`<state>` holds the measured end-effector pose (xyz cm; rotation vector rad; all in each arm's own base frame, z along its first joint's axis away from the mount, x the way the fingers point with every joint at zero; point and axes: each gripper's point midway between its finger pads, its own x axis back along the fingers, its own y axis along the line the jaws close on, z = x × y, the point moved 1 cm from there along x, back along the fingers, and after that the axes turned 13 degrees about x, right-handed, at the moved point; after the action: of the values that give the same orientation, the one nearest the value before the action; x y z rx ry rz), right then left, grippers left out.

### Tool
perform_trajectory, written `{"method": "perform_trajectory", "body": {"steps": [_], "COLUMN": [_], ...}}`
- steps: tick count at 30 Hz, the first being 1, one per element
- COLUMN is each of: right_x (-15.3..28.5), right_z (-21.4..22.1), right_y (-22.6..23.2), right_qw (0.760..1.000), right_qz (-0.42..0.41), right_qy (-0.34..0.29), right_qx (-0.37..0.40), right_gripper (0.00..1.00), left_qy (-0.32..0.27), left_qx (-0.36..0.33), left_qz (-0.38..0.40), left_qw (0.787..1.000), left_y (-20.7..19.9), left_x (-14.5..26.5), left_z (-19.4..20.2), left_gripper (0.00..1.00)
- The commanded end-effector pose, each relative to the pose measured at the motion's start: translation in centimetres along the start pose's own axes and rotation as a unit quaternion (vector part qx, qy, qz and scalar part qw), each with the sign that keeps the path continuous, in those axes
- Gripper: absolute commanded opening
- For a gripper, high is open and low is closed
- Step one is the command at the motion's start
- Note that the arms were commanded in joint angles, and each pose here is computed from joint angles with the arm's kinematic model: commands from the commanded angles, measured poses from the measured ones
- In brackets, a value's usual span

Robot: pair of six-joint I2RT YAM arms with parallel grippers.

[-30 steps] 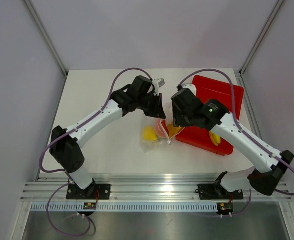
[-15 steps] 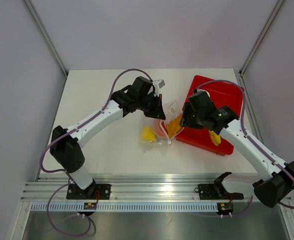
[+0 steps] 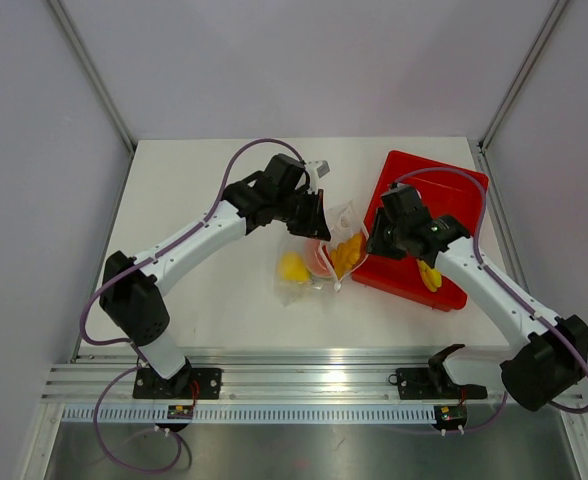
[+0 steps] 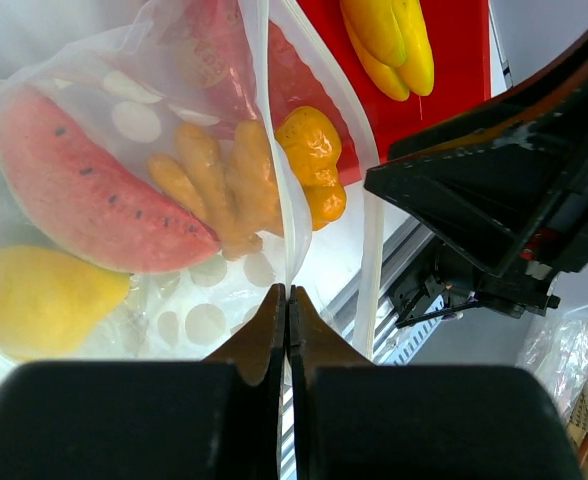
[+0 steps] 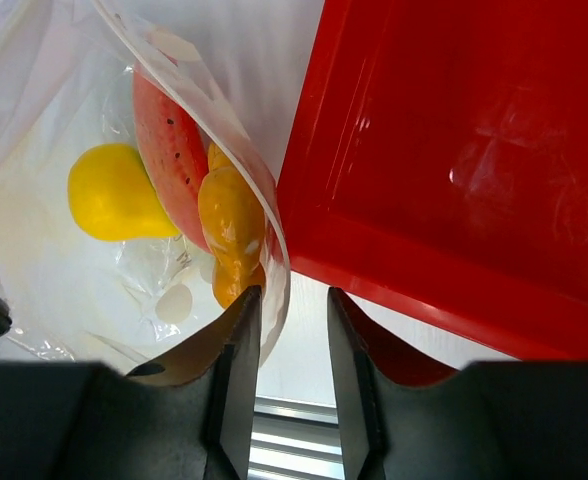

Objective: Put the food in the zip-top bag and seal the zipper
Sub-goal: Adjust the zipper food storage bag at the center of the board.

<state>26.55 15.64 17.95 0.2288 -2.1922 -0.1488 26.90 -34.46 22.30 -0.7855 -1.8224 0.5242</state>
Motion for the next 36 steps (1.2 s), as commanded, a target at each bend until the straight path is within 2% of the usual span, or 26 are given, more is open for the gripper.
{"method": "perform_trajectory", "body": {"steps": [1, 4, 5, 7, 13, 18, 23, 28, 32, 36], "right_x": [-1.4, -2.1, -2.0, -1.4, 3.3, 6.0, 3.2, -1.3, -0.3, 3.2], "right_z": [-0.7, -0.7, -0.7, -1.5, -6.0, -7.7, -6.7, -3.8, -4.8, -7.2], "right_y": [1.0, 2.3, 3.0, 3.7, 5.9, 9.2, 7.6, 4.5, 3.9, 4.3], "right_qw": [1.000, 0.998, 0.997, 0.996, 0.989, 0.980, 0.990, 0.998, 0.998, 0.996], "right_qz": [-0.024, -0.056, -0.077, -0.093, -0.136, -0.173, -0.114, -0.026, -0.007, -0.017], "right_qy": [-0.007, 0.001, 0.004, -0.006, -0.060, -0.077, -0.063, -0.004, -0.024, -0.065], "right_qx": [-0.007, -0.008, -0.005, -0.004, 0.020, 0.057, 0.058, 0.057, 0.059, 0.061], "right_gripper": [0.39, 0.22, 0.13, 0.01, 0.00, 0.00, 0.00, 0.00, 0.00, 0.00], "left_qy": [-0.014, -0.015, -0.016, -0.017, -0.035, -0.055, -0.057, -0.053, -0.060, -0.063], "left_qx": [-0.008, -0.011, -0.012, -0.013, -0.023, -0.024, -0.022, -0.021, -0.027, -0.029], "left_qz": [0.016, 0.014, 0.014, 0.008, -0.011, -0.016, -0.020, -0.019, -0.021, -0.017], "left_qw": [1.000, 1.000, 1.000, 1.000, 0.999, 0.998, 0.998, 0.998, 0.998, 0.997], "left_y": [-0.8, -1.0, -0.9, -0.9, -0.6, -0.5, -0.2, 0.0, -0.1, -0.4], "left_x": [0.1, 0.3, 0.4, 0.6, 1.6, 2.9, 3.1, 3.2, 3.7, 4.0], "left_z": [-0.6, -0.7, -0.8, -0.8, -1.8, -3.2, -3.4, -2.9, -3.0, -3.1], "left_gripper": [0.00, 0.00, 0.00, 0.00, 0.00, 0.00, 0.00, 0.00, 0.00, 0.00]}}
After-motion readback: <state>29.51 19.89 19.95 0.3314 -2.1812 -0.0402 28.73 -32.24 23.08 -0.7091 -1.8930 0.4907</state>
